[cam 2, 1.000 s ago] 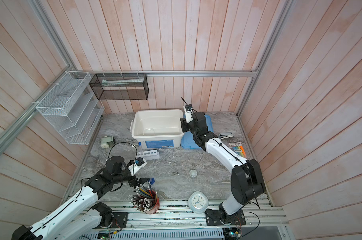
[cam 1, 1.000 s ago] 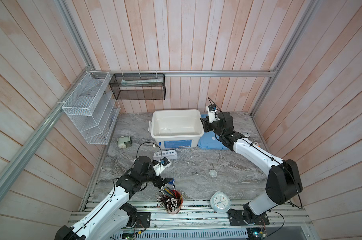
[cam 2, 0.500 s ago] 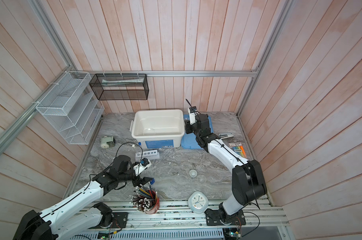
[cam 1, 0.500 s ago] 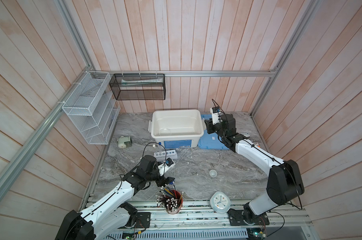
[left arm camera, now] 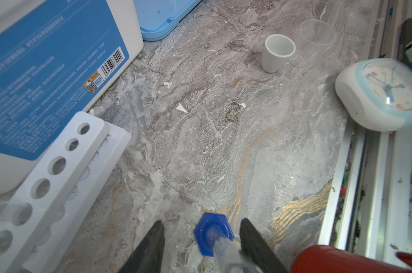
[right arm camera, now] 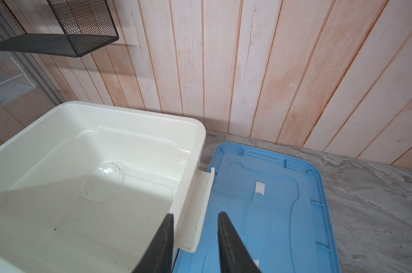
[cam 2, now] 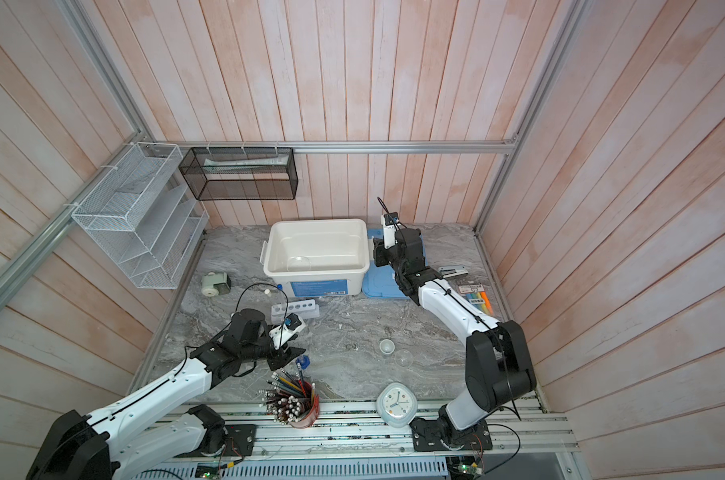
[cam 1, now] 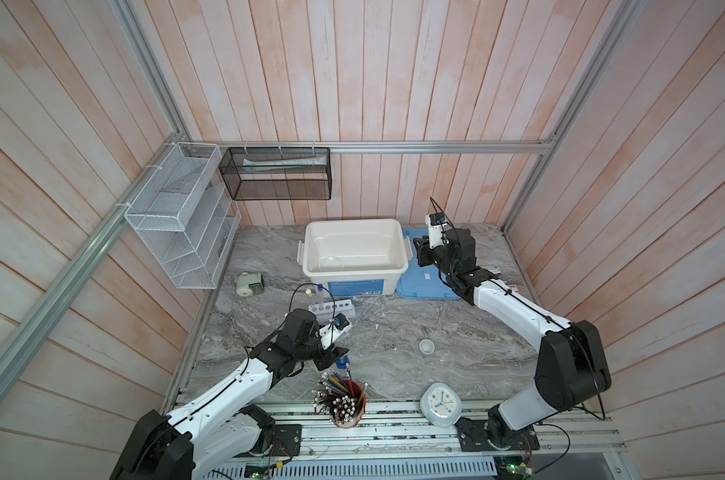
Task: Organize the chemistry lab equipment
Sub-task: 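Lower the left gripper and close it on the blue-based graduated cylinder, then lift the cylinder with the left gripper and carry it toward the tub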
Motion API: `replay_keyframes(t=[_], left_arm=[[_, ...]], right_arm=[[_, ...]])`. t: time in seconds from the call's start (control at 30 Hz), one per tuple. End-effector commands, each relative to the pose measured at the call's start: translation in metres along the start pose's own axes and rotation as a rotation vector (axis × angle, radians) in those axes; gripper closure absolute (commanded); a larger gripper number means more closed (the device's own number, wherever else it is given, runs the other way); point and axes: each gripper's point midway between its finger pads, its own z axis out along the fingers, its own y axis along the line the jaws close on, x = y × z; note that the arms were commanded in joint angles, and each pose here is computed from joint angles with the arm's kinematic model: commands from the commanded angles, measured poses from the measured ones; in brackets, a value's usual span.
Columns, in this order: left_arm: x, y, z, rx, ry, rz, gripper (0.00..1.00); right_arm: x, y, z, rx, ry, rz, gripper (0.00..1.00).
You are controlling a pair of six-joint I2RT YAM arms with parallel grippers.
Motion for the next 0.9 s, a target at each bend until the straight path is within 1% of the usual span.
replay_keyframes(t=[0.0, 0.07, 0.17, 0.3, 0.37, 0.47, 0.57, 0.77, 0.87], left_arm=[[-0.012, 0.004, -0.002, -0.023, -0.032, 0.023, 0.49], [-0.010, 0.003, -0.001, -0.021, -0.029, 0.022, 0.49], [-0.009, 0.003, 0.000, -0.021, -0.030, 0.022, 0.53], [-0.008, 0.004, 0.000, -0.028, -0.034, 0.022, 0.72], [-0.007, 0.004, 0.000, -0.030, -0.036, 0.020, 0.73], [-0.006, 0.005, -0.001, -0.045, -0.040, 0.023, 0.77], [-0.008, 0.008, -0.003, -0.060, -0.045, 0.027, 0.77], [-0.017, 0.011, -0.009, -0.077, -0.054, 0.041, 0.80], [-0.023, 0.013, -0.012, -0.084, -0.059, 0.047, 0.84]], right_arm=[[-0.009, -0.003, -0.004, 0.002, -0.031, 0.014, 0.68], [-0.008, -0.004, -0.002, 0.005, -0.027, 0.017, 0.68], [-0.007, -0.005, 0.000, 0.007, -0.025, 0.020, 0.68], [-0.007, -0.006, 0.002, 0.011, -0.025, 0.025, 0.69], [-0.007, -0.006, 0.003, 0.012, -0.025, 0.025, 0.69], [-0.007, -0.007, 0.004, 0.015, -0.025, 0.027, 0.70], [-0.009, -0.006, 0.004, 0.015, -0.027, 0.026, 0.70], [-0.011, -0.006, 0.003, 0.014, -0.031, 0.032, 0.71], [-0.012, -0.006, 0.000, 0.015, -0.034, 0.033, 0.71]])
